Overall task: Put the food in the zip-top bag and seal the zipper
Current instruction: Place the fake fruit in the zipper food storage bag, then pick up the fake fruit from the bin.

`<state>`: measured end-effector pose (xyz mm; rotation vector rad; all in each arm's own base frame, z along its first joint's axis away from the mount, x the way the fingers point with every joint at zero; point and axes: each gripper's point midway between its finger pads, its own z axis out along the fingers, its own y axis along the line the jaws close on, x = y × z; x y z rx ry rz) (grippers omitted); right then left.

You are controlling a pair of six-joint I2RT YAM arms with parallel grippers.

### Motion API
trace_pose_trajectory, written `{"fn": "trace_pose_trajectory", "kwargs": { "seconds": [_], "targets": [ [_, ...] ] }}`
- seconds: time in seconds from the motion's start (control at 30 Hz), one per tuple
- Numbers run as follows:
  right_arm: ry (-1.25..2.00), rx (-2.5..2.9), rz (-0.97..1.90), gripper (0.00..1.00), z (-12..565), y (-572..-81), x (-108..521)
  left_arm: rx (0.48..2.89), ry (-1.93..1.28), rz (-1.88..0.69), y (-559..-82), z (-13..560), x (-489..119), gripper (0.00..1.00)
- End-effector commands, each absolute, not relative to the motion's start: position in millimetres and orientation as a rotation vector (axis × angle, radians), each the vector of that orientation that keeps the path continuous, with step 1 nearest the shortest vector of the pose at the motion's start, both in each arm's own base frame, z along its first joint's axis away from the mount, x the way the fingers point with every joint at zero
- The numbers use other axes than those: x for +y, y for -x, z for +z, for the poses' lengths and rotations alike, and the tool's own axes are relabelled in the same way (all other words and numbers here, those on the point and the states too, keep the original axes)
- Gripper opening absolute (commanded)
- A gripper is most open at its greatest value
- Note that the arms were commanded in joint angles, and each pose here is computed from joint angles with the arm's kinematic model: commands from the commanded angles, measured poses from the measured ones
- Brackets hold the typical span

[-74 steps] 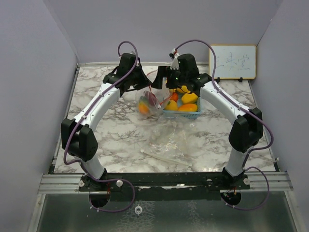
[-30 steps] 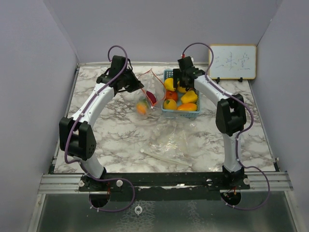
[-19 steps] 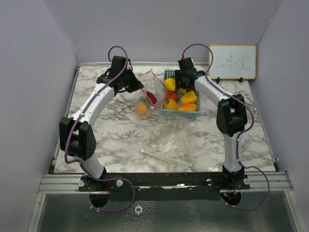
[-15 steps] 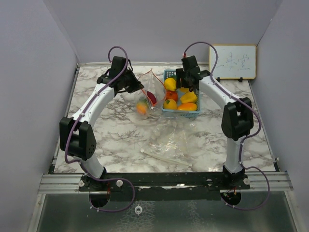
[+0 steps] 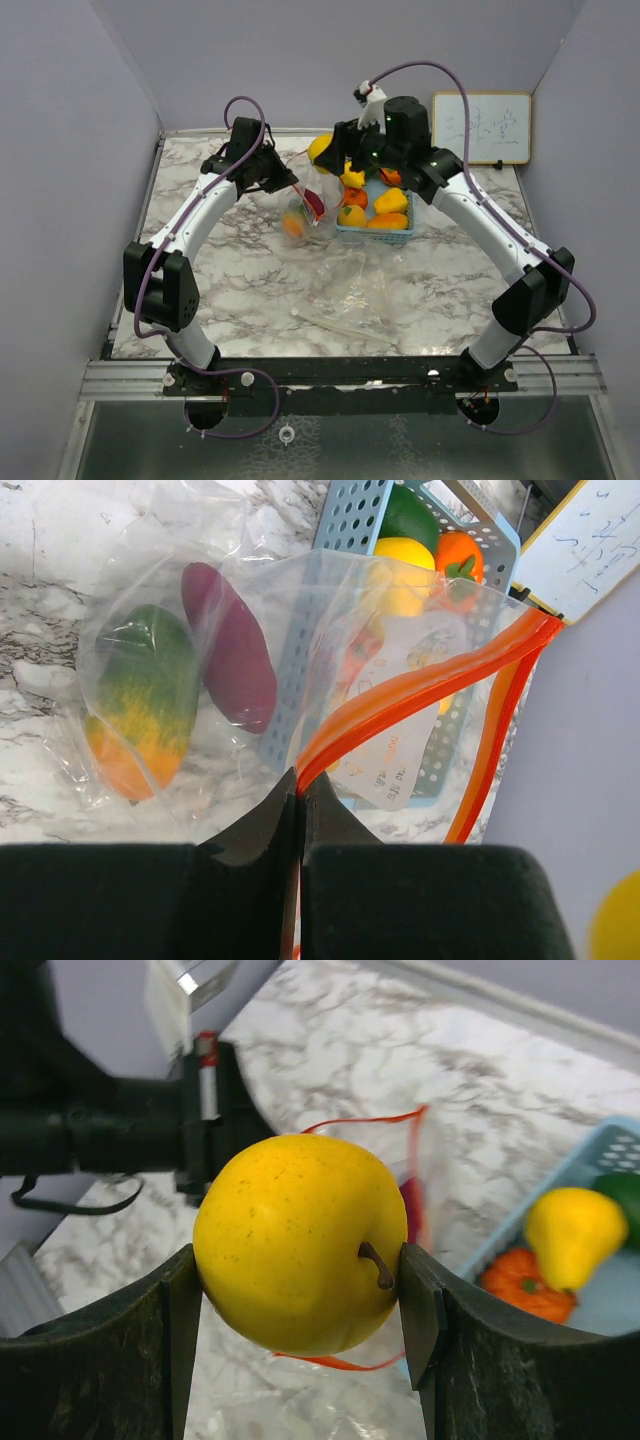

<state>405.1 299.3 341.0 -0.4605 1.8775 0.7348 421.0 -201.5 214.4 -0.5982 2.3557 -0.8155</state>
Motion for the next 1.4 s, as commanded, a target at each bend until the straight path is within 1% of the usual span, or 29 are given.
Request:
{"fn": "trace_pose_trajectory", "kwargs": {
  "seconds": [0.0, 0.1, 0.2, 0.23, 0.3, 0.33, 0.5, 0.57, 0.67, 0.73, 0.83, 0.93, 1.1, 1.37],
  "targets": [
    [0.577, 1.952, 0.907, 0.49, 304.9, -381.1, 351.1, 2.324, 0.577, -0.853, -424.4, 226.7, -203.7, 0.00],
    [0.520, 2.023, 0.881, 0.60, 280.7, -386.1, 349.4, 2.322, 0.580, -0.852, -422.9, 227.7, -203.0, 0.00],
    [0.494, 2.059, 0.812, 0.70, 271.2, -395.1, 344.0, 2.319, 0.580, -0.849, -421.6, 227.9, -202.0, 0.00],
    [0.479, 2.062, 0.777, 0.78, 271.6, -399.6, 340.6, 2.320, 0.580, -0.850, -420.9, 227.7, -202.5, 0.00],
    [0.455, 2.042, 0.717, 0.98, 280.9, -407.2, 333.7, 2.320, 0.582, -0.851, -420.9, 227.5, -202.1, 0.00],
    [0.456, 2.026, 0.695, 1.00, 286.3, -409.4, 330.9, 2.321, 0.580, -0.854, -420.6, 227.5, -202.8, 0.00],
    [0.409, 1.958, 0.583, 1.00, 316.5, -414.9, 309.3, 2.326, 0.577, -0.853, -421.5, 225.1, -203.4, 0.00],
    [0.349, 1.962, 0.503, 1.00, 317.6, -421.8, 294.6, 2.330, 0.576, -0.852, -421.7, 223.6, -203.6, 0.00],
    [0.211, 2.056, 0.403, 1.00, 294.1, -441.2, 260.2, 2.333, 0.573, -0.863, -421.3, 223.6, -205.2, 0.00],
    [0.122, 2.100, 0.385, 1.00, 277.0, -456.0, 239.0, 2.333, 0.569, -0.863, -420.7, 225.2, -205.0, 0.00],
    [0.087, 2.142, 0.363, 1.00, 245.2, -479.4, 224.0, 2.329, 0.567, -0.853, -420.4, 227.3, -203.1, 0.00],
    [0.123, 2.193, 0.356, 1.00, 210.0, -500.8, 227.5, 2.331, 0.568, -0.855, -420.4, 227.3, -203.7, 0.00],
    [0.168, 2.217, 0.446, 1.00, 168.5, -523.7, 245.3, 2.338, 0.568, -0.857, -419.9, 225.7, -203.9, 0.00],
    [0.179, 2.295, 0.527, 0.99, 119.4, -534.7, 260.1, 2.356, 0.575, -0.855, -421.4, 218.4, -202.8, 0.00]
  ]
}}
